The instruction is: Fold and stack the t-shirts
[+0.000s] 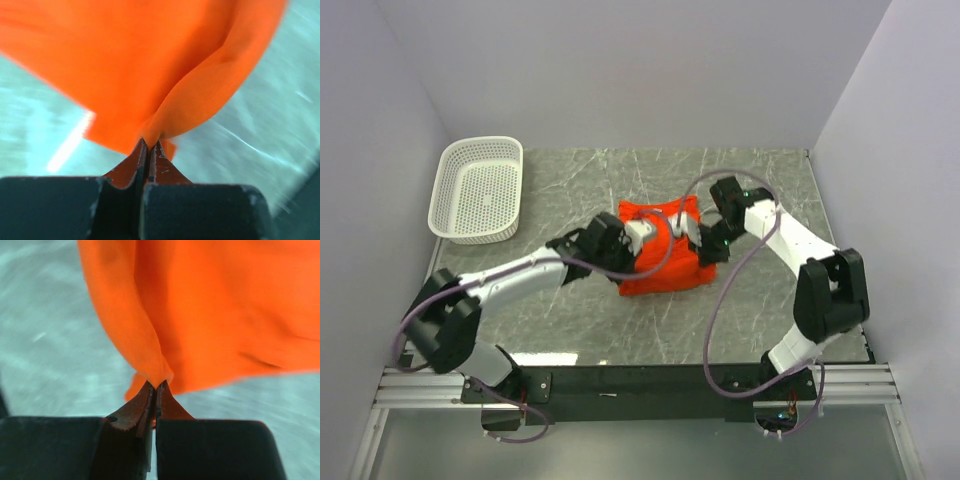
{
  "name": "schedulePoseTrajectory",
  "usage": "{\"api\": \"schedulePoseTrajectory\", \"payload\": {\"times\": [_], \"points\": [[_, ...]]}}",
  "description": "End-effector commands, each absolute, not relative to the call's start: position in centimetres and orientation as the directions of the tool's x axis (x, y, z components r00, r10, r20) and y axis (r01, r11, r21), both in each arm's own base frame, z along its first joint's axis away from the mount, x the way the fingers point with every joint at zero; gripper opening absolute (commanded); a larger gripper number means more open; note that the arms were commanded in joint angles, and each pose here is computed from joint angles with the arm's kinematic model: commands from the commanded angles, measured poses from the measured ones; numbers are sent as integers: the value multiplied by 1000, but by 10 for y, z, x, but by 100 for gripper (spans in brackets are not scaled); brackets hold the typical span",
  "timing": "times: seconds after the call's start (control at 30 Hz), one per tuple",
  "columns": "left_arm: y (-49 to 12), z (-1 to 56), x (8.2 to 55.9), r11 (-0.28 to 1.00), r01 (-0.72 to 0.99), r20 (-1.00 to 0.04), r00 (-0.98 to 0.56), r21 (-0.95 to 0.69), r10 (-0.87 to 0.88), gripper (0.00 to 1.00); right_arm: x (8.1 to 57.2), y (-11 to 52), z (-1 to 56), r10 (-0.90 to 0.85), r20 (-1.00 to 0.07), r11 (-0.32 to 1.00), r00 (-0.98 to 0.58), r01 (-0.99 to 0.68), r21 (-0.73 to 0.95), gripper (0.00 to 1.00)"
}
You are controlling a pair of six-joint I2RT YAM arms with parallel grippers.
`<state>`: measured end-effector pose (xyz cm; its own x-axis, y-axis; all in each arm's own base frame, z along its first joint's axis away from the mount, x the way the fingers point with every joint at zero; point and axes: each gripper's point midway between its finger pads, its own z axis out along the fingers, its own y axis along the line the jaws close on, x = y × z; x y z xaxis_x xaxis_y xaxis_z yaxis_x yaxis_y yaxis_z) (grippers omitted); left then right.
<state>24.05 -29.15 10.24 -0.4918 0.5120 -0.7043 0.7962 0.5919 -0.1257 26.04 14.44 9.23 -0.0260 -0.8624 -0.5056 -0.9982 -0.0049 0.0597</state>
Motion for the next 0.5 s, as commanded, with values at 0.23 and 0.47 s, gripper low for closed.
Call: {"api": "schedulePoseTrajectory", "payload": {"times": [0.23,0.47], "points": [[-265,123,424,729,681,-767,-431,69,475,0,451,173,119,-735,-559,499,-384,-864,-63,0],[-276,131,482,757,642,-822,-364,119,438,0,501,165,114,-663,-601,644,-446,-750,-154,0]]}}
